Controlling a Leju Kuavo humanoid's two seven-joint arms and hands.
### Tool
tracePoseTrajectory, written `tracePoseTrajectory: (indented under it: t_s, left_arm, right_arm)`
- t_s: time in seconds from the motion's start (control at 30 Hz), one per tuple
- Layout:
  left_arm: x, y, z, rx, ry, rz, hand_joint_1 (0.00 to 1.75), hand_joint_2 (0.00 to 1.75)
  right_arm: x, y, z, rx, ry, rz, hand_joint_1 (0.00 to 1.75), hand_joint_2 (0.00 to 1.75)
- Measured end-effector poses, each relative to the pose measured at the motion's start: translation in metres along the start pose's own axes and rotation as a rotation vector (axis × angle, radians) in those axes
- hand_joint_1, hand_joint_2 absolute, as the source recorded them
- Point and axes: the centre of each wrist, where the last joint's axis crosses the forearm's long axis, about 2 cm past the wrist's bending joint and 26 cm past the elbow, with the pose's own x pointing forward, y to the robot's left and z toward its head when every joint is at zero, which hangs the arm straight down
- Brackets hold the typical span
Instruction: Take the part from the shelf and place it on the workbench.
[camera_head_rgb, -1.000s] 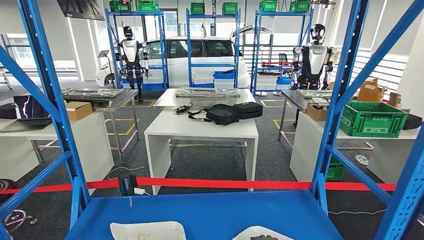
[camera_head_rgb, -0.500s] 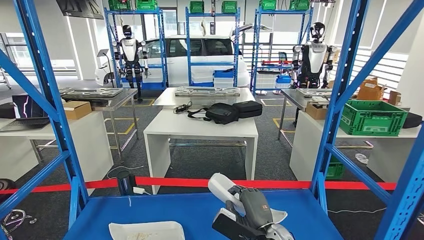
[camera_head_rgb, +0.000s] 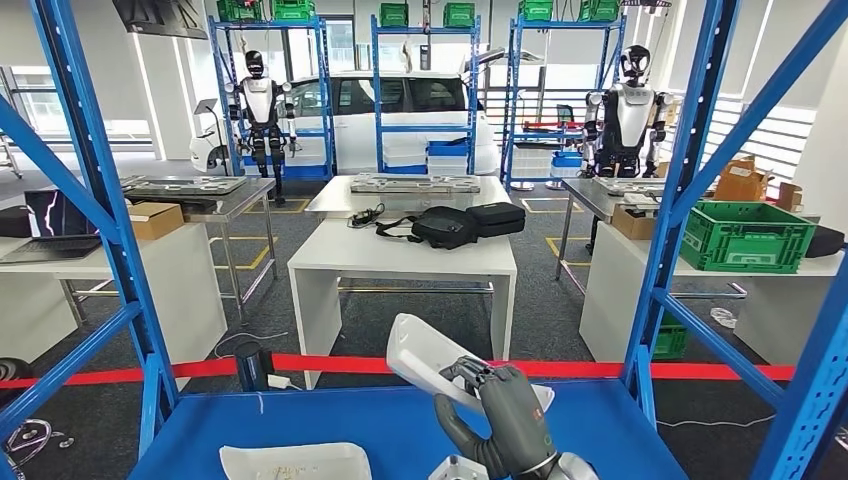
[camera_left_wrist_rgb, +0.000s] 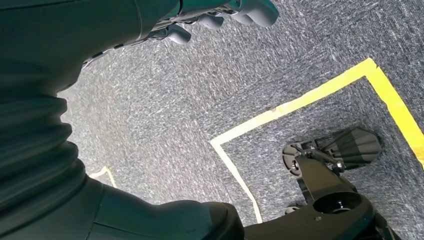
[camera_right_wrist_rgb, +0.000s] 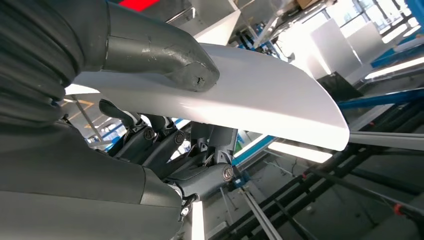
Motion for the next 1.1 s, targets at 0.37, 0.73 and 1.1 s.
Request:
tracePoseTrajectory:
  t_s: [0.37, 0.73, 1.1]
  left_arm:
    - [-0.002, 0.0, 0.0, 0.001, 0.009, 0.006, 0.0, 1.75]
    - [-0.016, 0.0, -0.001, 0.009, 0.026, 0.038, 0.0, 1.75]
    - [-0.016, 0.0, -0.001, 0.016, 0.023, 0.054, 0.0, 1.75]
  right_arm:
    - [0.011, 0.004, 0.011, 0.012, -0.03, -0.002, 1.75, 1.75]
    - [0.017, 0.002, 0.003, 0.032, -0.071, -0.014, 1.75, 1.75]
    - [0.026, 0.005, -0.005, 0.062, -0.093, -0.011, 1.75, 1.75]
